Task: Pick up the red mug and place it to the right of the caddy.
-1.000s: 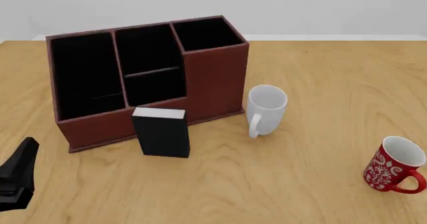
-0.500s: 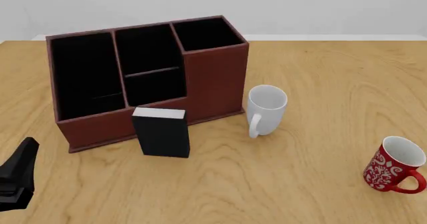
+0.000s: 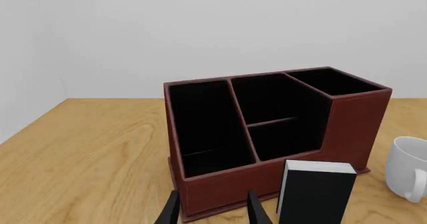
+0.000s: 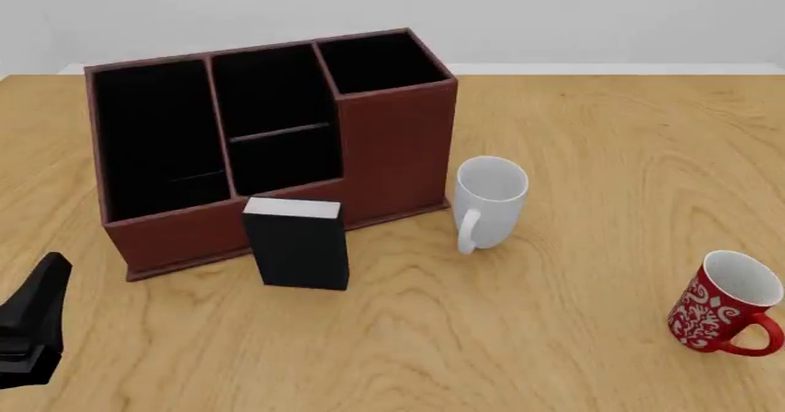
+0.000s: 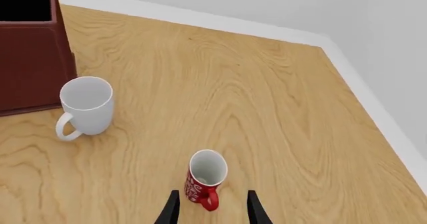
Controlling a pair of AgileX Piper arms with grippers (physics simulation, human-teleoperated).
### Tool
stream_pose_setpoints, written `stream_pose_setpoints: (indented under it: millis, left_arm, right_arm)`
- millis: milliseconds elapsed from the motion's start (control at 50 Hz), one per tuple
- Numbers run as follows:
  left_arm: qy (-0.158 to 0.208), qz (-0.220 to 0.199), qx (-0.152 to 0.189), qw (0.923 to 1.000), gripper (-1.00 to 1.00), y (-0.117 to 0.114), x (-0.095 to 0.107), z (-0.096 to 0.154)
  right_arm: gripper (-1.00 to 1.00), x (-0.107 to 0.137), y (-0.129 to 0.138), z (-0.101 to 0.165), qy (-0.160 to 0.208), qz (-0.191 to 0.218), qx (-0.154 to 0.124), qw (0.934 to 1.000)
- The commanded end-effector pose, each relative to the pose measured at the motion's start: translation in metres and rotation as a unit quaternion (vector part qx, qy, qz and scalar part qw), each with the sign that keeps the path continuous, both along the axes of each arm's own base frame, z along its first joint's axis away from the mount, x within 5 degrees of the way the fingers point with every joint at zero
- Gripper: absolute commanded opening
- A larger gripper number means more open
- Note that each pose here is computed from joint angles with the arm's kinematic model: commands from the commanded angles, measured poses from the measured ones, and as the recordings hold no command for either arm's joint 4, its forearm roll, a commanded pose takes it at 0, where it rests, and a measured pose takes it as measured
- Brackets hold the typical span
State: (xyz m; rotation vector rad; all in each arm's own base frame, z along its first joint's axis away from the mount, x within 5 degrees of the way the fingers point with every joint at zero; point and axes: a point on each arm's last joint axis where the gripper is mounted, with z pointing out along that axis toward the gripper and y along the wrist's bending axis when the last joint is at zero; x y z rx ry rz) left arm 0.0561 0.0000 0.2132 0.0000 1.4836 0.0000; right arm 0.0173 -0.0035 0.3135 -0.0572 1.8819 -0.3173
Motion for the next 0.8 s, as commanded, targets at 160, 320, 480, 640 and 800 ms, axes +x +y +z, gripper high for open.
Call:
stream_pose_setpoints:
  millis: [160,320,480,640,800]
  left_arm:
    - [0.000,0.000,0.000,1.0000,1.00,0.000,0.000,0.000]
    - [0.000,0.000,0.000,1.0000,1.00,0.000,0.000,0.000]
    - [0.000,0.000,0.000,1.0000,1.00,0.000,0.000,0.000]
    - [0.000,0.000,0.000,1.0000,1.00,0.000,0.000,0.000]
    - [0.000,0.000,0.000,1.0000,1.00,0.000,0.000,0.000]
  right_arm:
    - [1.00,0.021,-0.005,-0.037,0.049,-0.002,0.001,0.9988]
    - [1.00,0.032,-0.007,-0.044,0.061,0.002,0.000,0.9981]
    - [1.00,0.037,-0.008,-0.055,0.072,-0.001,0.004,0.9974]
    - [1.00,0.042,-0.010,-0.064,0.081,-0.004,0.004,0.9967]
    - [1.00,0.048,-0.011,-0.072,0.087,-0.006,0.005,0.9962]
